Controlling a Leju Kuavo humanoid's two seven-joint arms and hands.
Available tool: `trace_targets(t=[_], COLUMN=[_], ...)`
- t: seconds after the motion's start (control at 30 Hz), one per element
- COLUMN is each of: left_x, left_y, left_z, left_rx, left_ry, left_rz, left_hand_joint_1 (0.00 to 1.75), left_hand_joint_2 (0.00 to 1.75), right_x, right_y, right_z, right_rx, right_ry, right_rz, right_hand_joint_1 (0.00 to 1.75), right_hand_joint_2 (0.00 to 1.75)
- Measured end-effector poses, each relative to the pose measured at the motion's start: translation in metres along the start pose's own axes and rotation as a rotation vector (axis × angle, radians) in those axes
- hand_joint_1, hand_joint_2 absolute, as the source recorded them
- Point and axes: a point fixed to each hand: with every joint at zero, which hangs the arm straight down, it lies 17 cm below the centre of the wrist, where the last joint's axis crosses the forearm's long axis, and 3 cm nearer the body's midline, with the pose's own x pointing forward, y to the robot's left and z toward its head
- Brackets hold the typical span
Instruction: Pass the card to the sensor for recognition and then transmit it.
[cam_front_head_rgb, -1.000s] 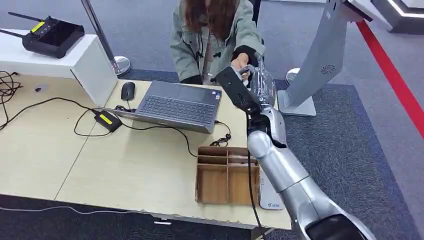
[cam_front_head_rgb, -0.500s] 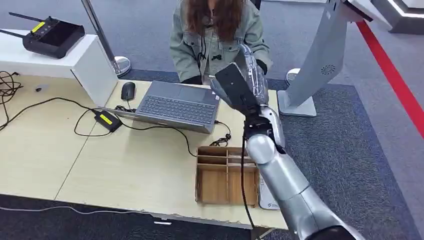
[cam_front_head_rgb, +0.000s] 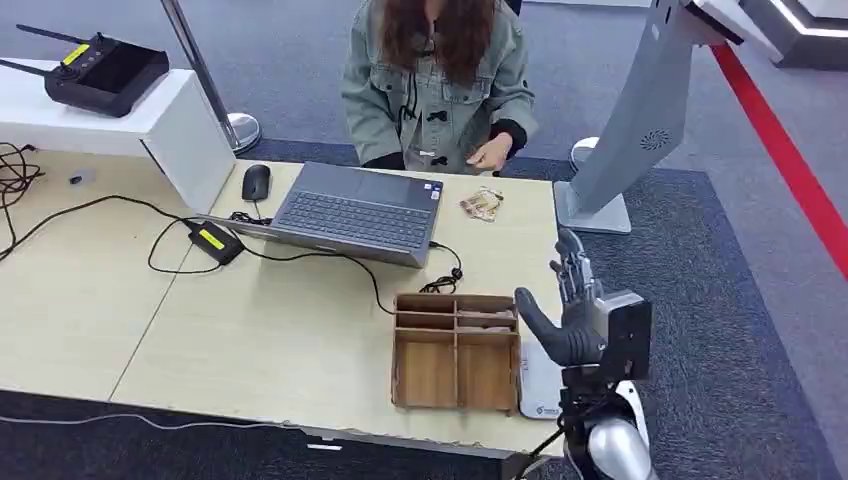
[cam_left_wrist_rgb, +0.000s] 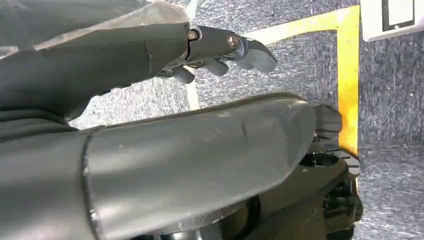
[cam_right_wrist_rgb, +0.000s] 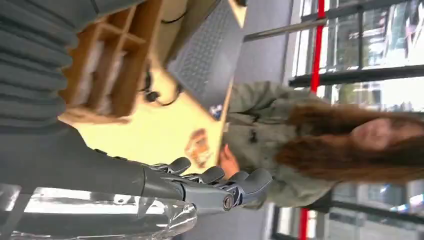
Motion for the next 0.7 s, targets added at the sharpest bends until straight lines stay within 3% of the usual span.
trace_targets(t=[0.23, 0.7], left_x=[0.005, 0.007], left_y=[0.002, 0.004], left_z=[0.000, -0.001], left_rx=[0.007, 0.010], left_ry=[-0.010, -0.005], left_rz=[0.039, 0.055], left_hand_joint_1=[0.00, 0.00], left_hand_joint_2=[0.00, 0.00], right_x=[-0.046, -0.060], right_y=[-0.028, -0.037], right_z=[0.035, 0.049], right_rx=[-0.064, -0.120], right_ry=[0.084, 0.059], right_rz=[-0.026, 0.110], right_hand_joint_1=[0.00, 0.00], right_hand_joint_2=[1.75, 1.75])
